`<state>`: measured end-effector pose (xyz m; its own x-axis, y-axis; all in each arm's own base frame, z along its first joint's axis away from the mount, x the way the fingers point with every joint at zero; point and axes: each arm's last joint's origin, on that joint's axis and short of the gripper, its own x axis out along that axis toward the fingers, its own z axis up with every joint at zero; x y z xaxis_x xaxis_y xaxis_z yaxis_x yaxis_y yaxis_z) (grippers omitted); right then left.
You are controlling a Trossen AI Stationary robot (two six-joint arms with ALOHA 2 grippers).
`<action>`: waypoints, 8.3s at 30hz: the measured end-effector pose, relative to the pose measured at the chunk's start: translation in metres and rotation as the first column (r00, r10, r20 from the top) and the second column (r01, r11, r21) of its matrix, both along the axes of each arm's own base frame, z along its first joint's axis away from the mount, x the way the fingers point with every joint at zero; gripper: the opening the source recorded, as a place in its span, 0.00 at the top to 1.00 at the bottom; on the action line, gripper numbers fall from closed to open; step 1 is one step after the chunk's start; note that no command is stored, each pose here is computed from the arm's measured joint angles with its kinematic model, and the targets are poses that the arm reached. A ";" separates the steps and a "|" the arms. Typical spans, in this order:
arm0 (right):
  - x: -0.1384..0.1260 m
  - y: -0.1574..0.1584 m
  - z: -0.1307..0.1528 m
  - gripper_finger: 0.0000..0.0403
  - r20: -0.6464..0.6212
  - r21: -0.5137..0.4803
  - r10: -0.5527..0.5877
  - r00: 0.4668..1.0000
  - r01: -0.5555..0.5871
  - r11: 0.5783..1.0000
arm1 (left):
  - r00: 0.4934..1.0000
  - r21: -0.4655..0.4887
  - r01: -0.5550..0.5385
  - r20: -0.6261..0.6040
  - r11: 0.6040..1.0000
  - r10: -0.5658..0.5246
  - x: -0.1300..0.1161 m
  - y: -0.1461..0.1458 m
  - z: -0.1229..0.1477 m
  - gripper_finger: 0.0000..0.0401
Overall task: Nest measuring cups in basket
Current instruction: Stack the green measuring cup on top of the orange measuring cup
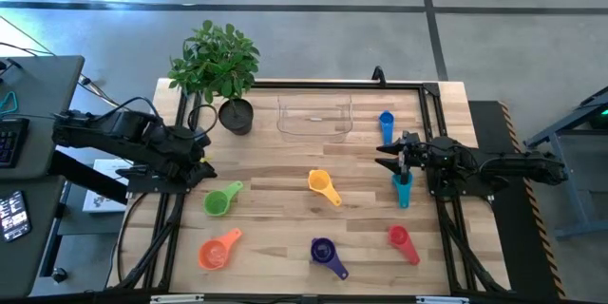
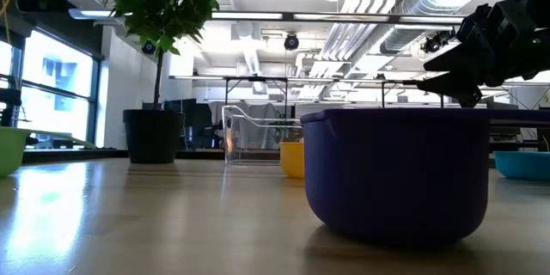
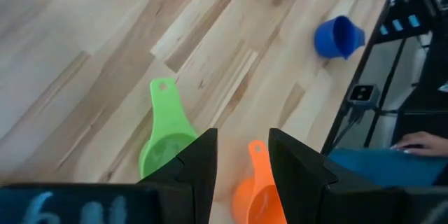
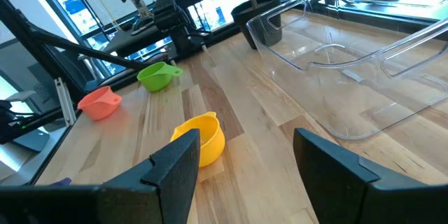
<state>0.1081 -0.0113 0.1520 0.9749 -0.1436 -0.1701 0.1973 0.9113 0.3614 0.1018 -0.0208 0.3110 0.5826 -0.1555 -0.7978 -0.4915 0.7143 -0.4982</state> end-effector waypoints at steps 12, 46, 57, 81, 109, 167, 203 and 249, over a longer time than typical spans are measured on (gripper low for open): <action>0.000 0.000 0.000 0.45 0.000 0.000 0.000 1.000 0.000 1.000 | 0.978 0.025 -0.014 -0.206 1.000 0.019 -0.005 0.001 -0.027 0.71; 0.000 0.000 -0.001 0.45 -0.006 0.001 0.000 1.000 0.000 1.000 | 0.773 0.051 0.106 -0.632 0.993 -0.050 0.056 -0.019 -0.103 0.71; 0.000 0.000 -0.001 0.45 -0.006 0.001 0.000 1.000 0.000 1.000 | 0.762 0.026 0.130 -0.642 0.991 -0.083 0.071 -0.028 -0.117 0.71; 0.000 0.000 -0.001 0.45 -0.006 0.001 0.000 1.000 0.000 1.000 | 0.749 0.032 0.095 -0.660 0.995 -0.050 0.076 -0.029 -0.123 0.71; 0.000 0.000 -0.001 0.45 -0.006 0.001 0.000 1.000 0.000 1.000 | 0.645 0.023 0.167 -0.759 0.986 -0.092 0.086 -0.032 -0.148 0.71; 0.000 0.000 -0.001 0.45 -0.006 0.000 0.000 1.000 0.000 1.000 | 0.778 -0.089 0.266 -0.569 0.960 -0.268 0.063 -0.134 -0.042 0.98; 0.000 0.000 0.000 0.45 -0.005 0.000 0.000 1.000 0.000 1.000 | 0.641 -0.021 0.481 -0.673 0.876 -0.369 0.080 -0.175 -0.098 0.94; 0.000 0.000 -0.001 0.45 -0.025 -0.122 0.020 0.999 -0.023 0.992 | 0.785 -0.029 0.093 -0.613 0.995 -0.091 0.075 -0.149 -0.061 0.87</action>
